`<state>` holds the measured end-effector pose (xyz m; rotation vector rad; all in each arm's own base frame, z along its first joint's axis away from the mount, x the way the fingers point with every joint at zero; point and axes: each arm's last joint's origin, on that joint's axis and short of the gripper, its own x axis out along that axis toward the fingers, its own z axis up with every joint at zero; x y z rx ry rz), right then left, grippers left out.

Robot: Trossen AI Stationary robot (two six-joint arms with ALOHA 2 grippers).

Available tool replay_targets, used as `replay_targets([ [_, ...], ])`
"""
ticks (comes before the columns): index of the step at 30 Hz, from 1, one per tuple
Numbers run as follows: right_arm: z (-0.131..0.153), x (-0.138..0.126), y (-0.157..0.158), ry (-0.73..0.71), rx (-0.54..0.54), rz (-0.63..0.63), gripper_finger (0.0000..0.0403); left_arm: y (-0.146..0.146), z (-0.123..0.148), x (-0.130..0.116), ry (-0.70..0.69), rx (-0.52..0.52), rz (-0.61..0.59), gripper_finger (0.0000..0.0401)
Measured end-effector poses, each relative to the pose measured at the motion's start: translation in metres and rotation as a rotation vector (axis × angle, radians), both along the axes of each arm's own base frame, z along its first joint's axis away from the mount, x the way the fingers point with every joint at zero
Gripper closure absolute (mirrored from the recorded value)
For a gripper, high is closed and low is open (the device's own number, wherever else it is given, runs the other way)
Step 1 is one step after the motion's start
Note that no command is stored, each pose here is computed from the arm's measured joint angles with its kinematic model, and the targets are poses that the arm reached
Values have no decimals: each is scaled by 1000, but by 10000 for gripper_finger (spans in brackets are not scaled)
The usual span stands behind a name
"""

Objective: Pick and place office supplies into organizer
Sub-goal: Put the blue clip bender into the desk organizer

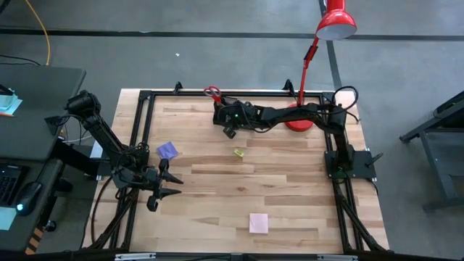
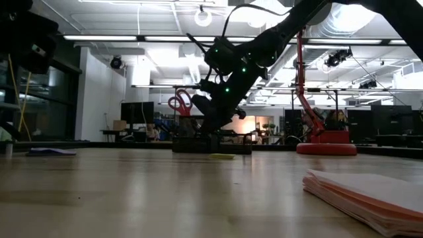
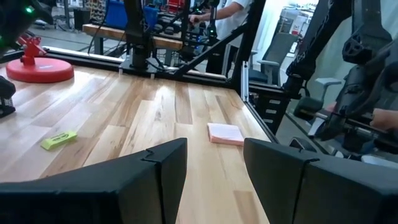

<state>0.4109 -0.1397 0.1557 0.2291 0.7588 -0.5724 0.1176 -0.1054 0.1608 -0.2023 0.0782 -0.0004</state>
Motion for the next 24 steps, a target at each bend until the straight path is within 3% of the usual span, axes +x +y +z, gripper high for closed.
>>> replay_targets([
  [24,4,4,-3,-68,18,63,311,0,-1,0,10,11,-1,251],
])
